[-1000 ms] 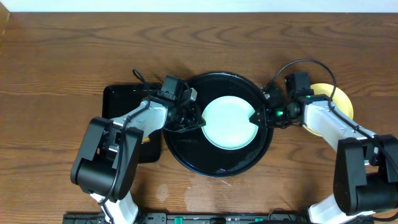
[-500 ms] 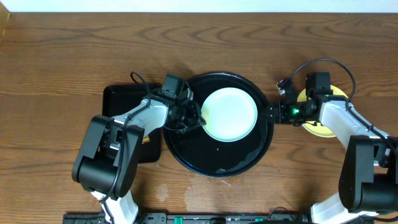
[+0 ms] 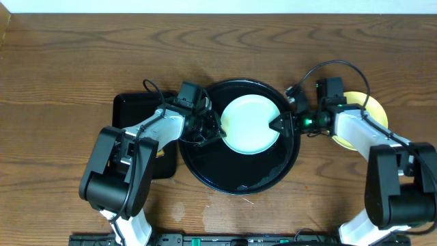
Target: Clean dirty plates on tray and stack at the side
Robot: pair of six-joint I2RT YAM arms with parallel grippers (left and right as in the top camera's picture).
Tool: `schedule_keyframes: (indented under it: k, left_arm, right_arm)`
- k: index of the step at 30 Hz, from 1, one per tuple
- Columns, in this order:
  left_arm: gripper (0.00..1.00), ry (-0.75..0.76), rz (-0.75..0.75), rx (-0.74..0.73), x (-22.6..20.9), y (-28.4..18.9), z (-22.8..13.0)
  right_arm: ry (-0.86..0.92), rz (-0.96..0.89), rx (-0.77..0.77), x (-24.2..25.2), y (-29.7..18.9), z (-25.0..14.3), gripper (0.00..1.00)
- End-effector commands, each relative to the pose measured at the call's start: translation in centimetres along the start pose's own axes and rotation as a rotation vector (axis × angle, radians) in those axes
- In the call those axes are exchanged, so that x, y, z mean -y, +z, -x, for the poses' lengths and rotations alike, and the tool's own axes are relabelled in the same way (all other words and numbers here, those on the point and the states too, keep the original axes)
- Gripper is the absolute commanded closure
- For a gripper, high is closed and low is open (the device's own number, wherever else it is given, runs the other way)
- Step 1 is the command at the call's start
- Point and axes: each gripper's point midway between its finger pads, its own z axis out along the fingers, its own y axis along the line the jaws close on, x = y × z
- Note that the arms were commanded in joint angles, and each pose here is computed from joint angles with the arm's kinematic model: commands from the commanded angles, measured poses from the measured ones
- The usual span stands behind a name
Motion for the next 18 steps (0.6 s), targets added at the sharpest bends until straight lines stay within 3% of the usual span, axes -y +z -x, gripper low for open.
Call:
schedule_keyframes:
  k: [1,4,8,12,18]
  left_arm:
    - [0.92,-0.059,0.187,0.047,-5.3,1.8,0.7]
    - [0.92,-0.057,0.185,0.049,-5.3,1.8,0.8]
    - [0.92,-0.05,0.174,0.058,-5.0,1.8,1.1]
    - [0.83,-0.015,0.091,0.044,-2.7,1.0,1.2]
    - [0.61,0.088,-0.002,0.134,1.6,-3.9,1.8]
  right_arm:
    - [-0.009,0.099,-0.024,-1.4,1.1,-0.6,0.71]
    - [-0.023,0.149,-0.019,-2.3,1.0,-0.5,0.75]
    - [-0.005,0.151,-0.02,-2.3,1.0,-0.5,0.99]
    - [0.023,0.13,-0.017,-2.2,0.8,-0.4,0.99]
    - [0.001,-0.036,0.026,-1.3,-1.2,0.6,0.99]
